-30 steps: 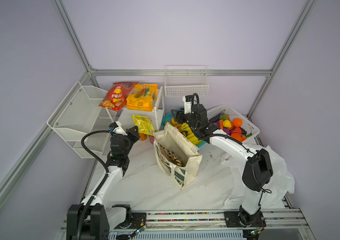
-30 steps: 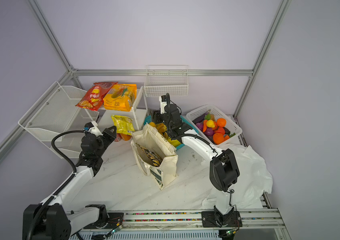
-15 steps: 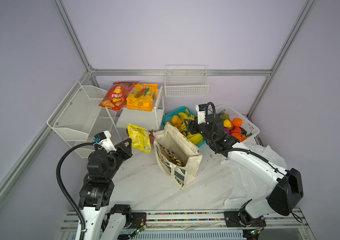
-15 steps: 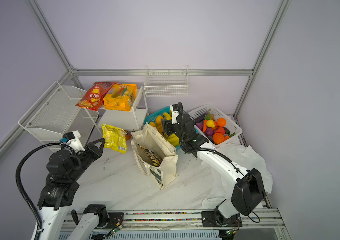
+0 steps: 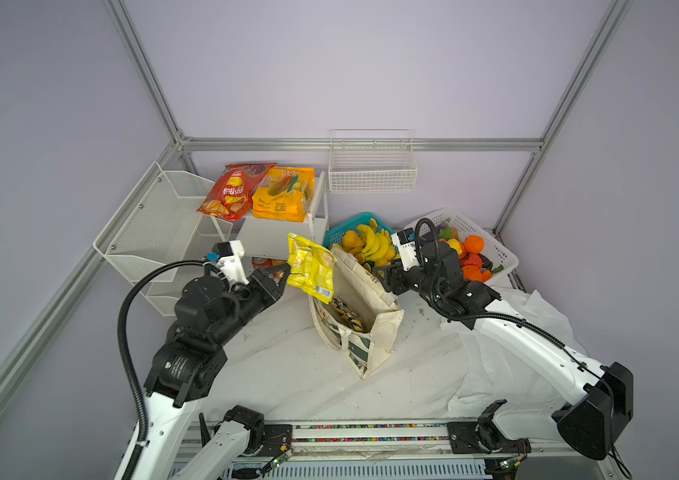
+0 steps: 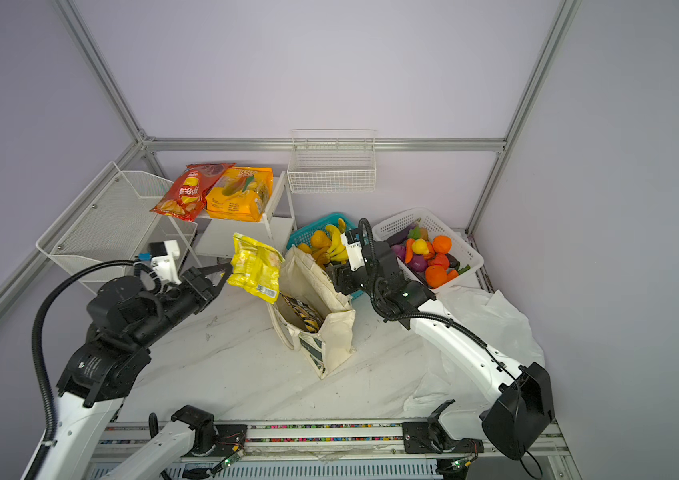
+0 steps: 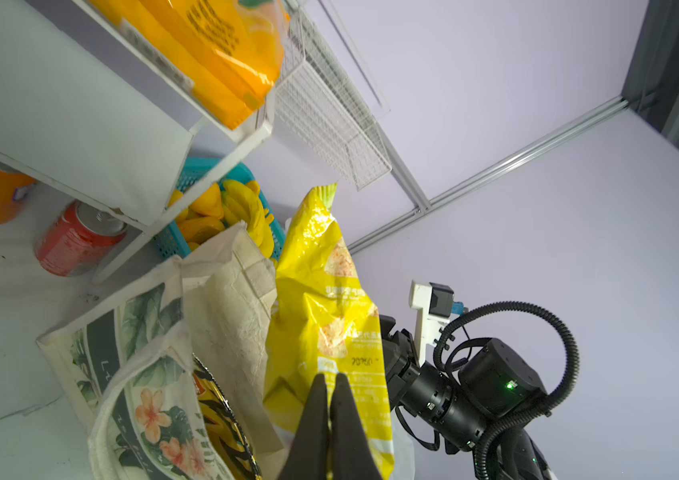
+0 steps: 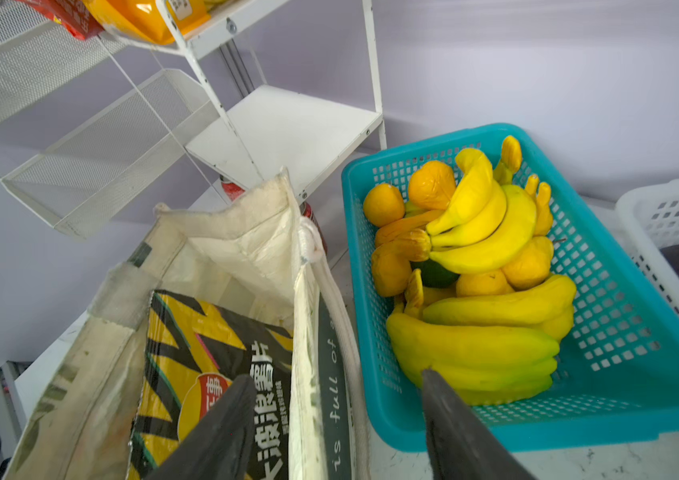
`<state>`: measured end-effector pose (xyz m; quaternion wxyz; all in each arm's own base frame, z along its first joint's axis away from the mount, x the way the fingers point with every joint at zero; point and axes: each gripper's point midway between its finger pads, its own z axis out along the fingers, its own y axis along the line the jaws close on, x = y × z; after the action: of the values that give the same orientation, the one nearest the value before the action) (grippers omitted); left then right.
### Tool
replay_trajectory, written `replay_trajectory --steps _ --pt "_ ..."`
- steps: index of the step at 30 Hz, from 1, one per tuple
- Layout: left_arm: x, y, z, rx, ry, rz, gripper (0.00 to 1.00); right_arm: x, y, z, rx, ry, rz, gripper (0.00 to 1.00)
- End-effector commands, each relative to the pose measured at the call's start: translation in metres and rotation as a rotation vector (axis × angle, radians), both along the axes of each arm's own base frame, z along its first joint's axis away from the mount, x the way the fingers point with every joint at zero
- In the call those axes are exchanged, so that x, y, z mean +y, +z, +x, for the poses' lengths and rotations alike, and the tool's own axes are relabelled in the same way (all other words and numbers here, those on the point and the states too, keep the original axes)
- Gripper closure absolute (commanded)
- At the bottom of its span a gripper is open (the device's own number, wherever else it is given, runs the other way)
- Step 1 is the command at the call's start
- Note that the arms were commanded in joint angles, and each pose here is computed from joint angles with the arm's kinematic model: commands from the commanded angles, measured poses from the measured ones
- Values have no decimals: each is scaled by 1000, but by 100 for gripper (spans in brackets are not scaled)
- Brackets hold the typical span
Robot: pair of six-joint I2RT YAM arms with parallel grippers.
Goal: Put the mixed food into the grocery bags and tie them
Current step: 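Pull the yellow chip bag off the shelf with the left gripper toward the tote, then lower the yellow chip bag into the tote and open the left gripper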
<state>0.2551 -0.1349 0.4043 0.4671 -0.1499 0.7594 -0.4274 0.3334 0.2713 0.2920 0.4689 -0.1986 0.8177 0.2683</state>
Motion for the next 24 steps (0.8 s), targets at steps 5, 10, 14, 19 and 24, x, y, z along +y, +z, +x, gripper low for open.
replay_trajectory --steps 5,10,14,19,24 --pt "-46 -2 27 -27 52 207 100 0 -24 -15 73 41 -32 46" --pt "-64 -17 32 -29 93 353 100 1 -31 -21 90 53 -11 56" --pt "-61 -32 31 -18 134 441 100 6 -30 -29 104 92 28 62" --pt "-72 -62 33 18 118 553 100 12 -29 -37 109 119 62 73" --pt "-105 -78 34 41 34 577 100 16 -13 -37 80 117 132 84"
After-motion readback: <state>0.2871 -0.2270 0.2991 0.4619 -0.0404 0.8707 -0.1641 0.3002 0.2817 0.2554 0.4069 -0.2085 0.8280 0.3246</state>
